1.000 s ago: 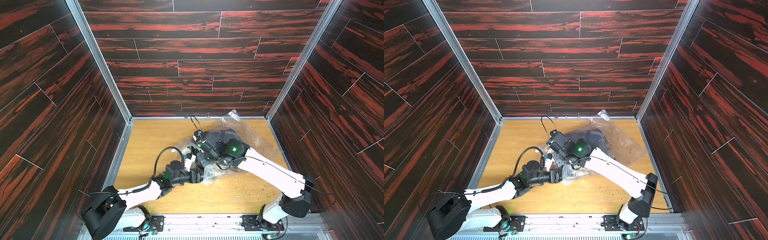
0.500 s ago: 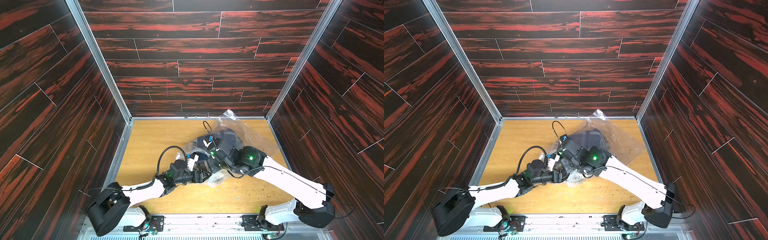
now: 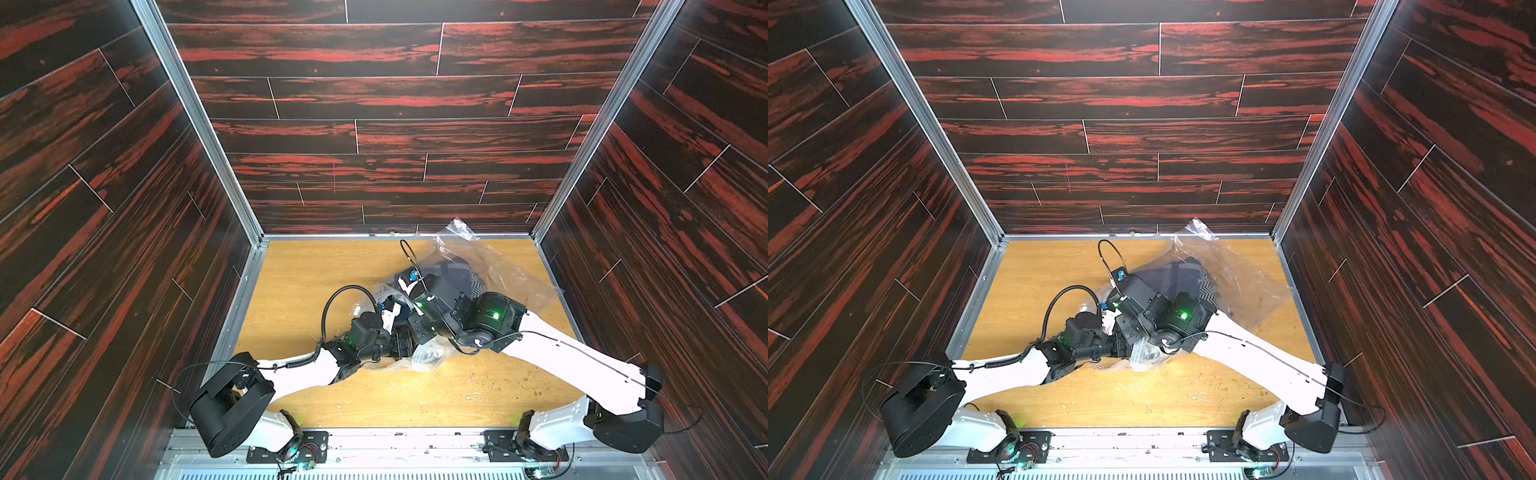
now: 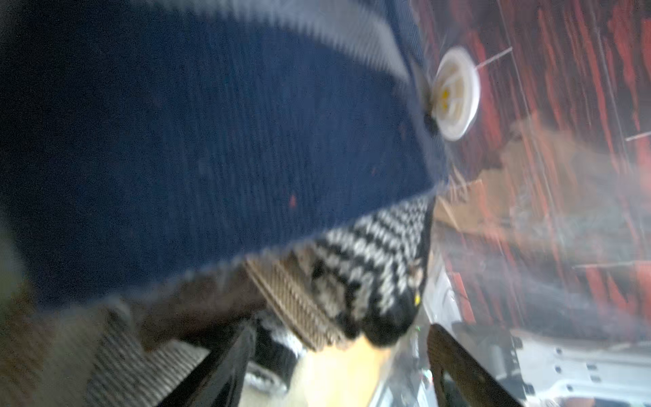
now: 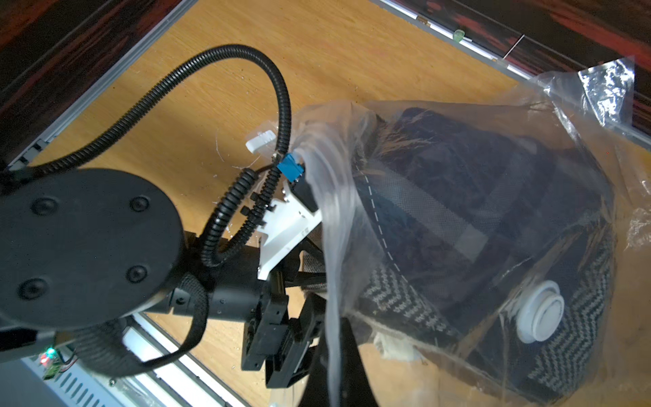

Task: Take the scarf out of the vacuum bag
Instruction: Take out the scarf from the vacuum bag.

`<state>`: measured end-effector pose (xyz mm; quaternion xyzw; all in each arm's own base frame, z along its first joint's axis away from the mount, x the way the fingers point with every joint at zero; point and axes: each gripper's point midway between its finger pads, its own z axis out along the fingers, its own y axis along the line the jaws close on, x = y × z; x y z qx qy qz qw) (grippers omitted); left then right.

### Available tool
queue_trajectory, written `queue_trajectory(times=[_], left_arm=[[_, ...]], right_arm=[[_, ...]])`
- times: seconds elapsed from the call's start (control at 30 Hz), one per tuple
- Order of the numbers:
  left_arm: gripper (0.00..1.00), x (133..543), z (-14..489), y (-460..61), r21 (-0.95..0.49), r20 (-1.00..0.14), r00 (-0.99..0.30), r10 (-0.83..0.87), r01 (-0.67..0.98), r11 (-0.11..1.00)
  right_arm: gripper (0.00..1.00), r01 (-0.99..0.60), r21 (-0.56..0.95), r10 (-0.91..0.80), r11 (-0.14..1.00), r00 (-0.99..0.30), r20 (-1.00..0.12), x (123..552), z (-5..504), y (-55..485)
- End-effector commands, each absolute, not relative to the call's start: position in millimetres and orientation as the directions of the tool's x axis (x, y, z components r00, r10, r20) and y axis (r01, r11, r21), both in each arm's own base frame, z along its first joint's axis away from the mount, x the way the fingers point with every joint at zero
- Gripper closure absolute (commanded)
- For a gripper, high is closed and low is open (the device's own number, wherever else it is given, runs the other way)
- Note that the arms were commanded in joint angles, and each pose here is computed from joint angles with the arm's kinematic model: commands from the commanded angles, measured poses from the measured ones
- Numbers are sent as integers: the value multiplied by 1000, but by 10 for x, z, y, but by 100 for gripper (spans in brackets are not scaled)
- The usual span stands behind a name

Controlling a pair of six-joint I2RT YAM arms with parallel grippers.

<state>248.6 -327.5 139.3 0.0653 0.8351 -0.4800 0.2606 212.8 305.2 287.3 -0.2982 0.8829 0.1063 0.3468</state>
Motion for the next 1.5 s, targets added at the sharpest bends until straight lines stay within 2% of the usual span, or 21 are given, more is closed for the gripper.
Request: queue_trajectory(times=[0.0, 0.2, 0.53, 0.87, 1.13, 1.27, 1.47], left_arm=[[19, 2760, 1621, -3126, -733, -562, -797, -221, 357, 578], [19, 3054, 1697, -2965, -770, -536, -796, -281, 324, 550], [22, 3298, 1897, -3001, -799, -533, -785, -314, 346, 492], [24, 3263, 1531, -2830, -771, -465, -840, -280, 229, 595], [21, 3332, 1366, -2519, -654, -514, -813, -274, 165, 739], [21, 3442, 1345, -2466, -667, -508, -810, -293, 153, 729], [21, 3537, 1431, -2542, -728, -495, -809, -316, 188, 659]], right_arm=[[100, -618, -9, -441, 786, -550, -709, 2126, 2971, 3143], [100, -611, -19, -450, 792, -562, -694, 2117, 2871, 3099], [100, -585, -50, -450, 810, -565, -691, 2165, 2849, 3041], [100, -571, -75, -455, 817, -560, -692, 2206, 2862, 3030], [100, -571, -77, -458, 817, -562, -689, 2213, 2832, 3044], [100, -575, -78, -459, 815, -558, -692, 2221, 2837, 3065], [100, -578, -83, -461, 812, -546, -699, 2241, 2869, 3093]])
